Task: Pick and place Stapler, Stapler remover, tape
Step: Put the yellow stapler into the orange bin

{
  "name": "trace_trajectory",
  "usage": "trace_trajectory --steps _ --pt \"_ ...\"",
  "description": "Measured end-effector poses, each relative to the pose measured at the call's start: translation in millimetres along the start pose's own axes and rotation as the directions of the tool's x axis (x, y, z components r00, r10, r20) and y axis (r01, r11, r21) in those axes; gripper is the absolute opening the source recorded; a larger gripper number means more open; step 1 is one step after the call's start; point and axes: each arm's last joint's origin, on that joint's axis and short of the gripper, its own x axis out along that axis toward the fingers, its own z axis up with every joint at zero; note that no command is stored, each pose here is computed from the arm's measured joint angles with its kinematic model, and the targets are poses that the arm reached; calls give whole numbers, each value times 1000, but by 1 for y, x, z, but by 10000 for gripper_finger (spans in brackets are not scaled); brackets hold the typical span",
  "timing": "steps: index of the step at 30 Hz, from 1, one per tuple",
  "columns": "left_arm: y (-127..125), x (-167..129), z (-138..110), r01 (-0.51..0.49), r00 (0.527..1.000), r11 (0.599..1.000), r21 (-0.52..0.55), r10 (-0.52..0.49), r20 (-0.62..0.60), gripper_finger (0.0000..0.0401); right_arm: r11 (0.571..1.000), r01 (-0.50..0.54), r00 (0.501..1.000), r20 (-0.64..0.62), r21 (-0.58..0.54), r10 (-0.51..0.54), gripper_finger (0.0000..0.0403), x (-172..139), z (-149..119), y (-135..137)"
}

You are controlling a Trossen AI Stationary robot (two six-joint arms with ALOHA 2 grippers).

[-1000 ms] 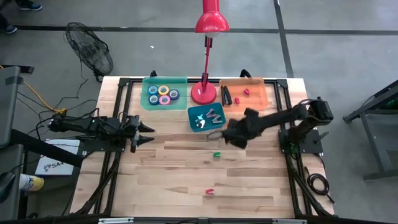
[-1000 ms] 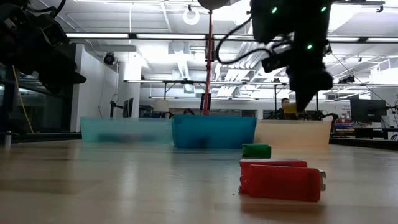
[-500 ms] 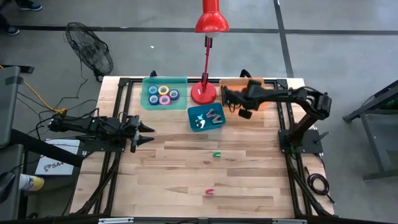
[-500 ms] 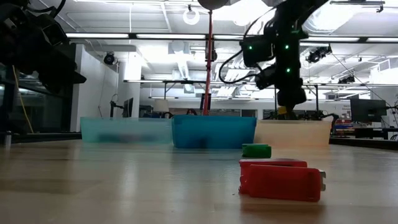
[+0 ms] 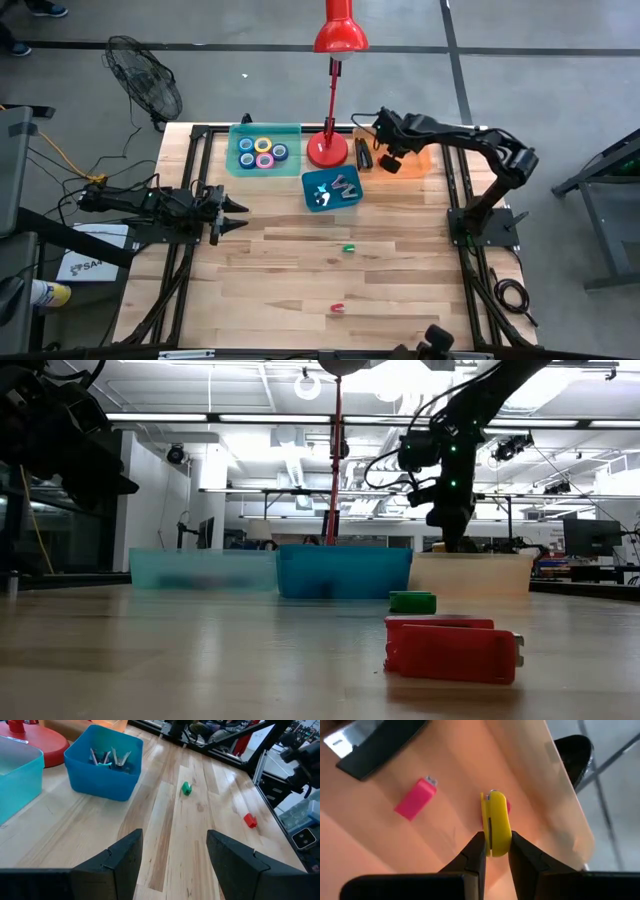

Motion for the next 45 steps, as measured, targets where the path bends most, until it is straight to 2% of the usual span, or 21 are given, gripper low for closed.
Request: trace_trajectory --steps 6,11,20,25,29,33,38,45 --pt "0 0 0 0 1000 1000 0 0 0 217 988 -135 991 32 77 132 53 7 -2 -15" --pt "0 0 0 1 1000 1000 0 -1 0 217 948 -277 961 62 159 270 53 14 -6 -29" --pt "0 0 0 1 1000 1000 0 -1 0 217 867 -437 899 100 238 426 53 22 -17 -49" --pt "0 0 0 1 1000 1000 0 -1 0 217 856 -455 890 95 245 446 53 29 -16 -49" --pt "0 0 0 1 1000 1000 0 -1 1 217 836 -488 869 48 251 492 53 47 -15 -42" --pt "0 0 0 0 1000 1000 0 0 1 217 857 -434 893 6 278 450 53 57 -15 -40" --pt "0 0 0 1 1000 1000 0 -1 1 217 859 -403 907 14 317 421 54 57 -14 -42" --pt "0 0 0 1 1000 1000 0 -1 1 217 849 -392 907 -7 354 421 97 57 -15 -41"
